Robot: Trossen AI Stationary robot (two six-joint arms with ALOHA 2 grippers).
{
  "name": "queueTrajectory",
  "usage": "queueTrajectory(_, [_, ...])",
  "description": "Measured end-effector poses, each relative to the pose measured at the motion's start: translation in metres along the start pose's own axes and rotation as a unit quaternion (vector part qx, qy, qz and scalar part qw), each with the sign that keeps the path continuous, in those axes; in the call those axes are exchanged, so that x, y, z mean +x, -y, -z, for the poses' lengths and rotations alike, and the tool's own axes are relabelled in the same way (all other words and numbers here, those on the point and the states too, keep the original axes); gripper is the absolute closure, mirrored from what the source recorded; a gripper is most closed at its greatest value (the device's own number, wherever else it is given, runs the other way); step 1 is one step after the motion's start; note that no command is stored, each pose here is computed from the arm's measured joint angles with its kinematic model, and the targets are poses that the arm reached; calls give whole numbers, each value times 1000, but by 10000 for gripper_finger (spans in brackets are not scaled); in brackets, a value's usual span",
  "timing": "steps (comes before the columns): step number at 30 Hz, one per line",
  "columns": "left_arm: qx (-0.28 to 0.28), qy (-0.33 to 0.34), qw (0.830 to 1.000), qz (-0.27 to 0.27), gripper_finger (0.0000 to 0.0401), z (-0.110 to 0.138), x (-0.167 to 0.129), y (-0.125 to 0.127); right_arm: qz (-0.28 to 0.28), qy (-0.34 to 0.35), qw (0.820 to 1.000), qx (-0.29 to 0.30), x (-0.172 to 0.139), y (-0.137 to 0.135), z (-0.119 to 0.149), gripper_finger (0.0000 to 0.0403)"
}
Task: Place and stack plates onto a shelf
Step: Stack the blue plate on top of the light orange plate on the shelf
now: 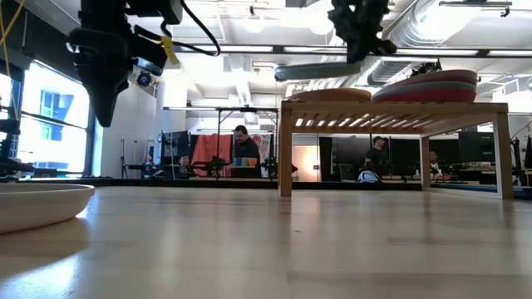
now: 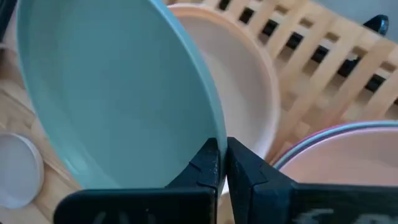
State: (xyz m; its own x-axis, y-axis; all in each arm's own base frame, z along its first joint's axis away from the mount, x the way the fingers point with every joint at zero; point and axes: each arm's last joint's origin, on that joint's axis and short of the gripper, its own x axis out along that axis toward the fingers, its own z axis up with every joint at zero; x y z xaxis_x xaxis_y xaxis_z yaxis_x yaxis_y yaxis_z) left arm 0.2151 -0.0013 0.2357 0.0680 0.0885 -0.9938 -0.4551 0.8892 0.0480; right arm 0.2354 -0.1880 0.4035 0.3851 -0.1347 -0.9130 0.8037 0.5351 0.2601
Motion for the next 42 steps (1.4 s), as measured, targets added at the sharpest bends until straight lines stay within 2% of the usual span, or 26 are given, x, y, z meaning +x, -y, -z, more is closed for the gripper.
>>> queueTrajectory(6, [-25,-1,1000,-3,316,-5,1,-11,-29,-12,999,29,2,32,-14,403])
queueTrajectory(11, [-36,-2,999,-5,316,-9,2,-19,-47,-35,998,28,10,42,-20,403])
queueTrajectory(15, [-49,-3,999,-6,316,-11,2,-25,-37,-61,997,25,22,45,-22,403])
queueTrajectory(27, [-69,-5,998,-9,316,-14,3,-35,-29,-81,996,14,39,47,-30,403])
queueTrajectory(42, [-68,-3,998,-8,316,-15,3,-38,-29,-80,996,8,40,47,-30,394])
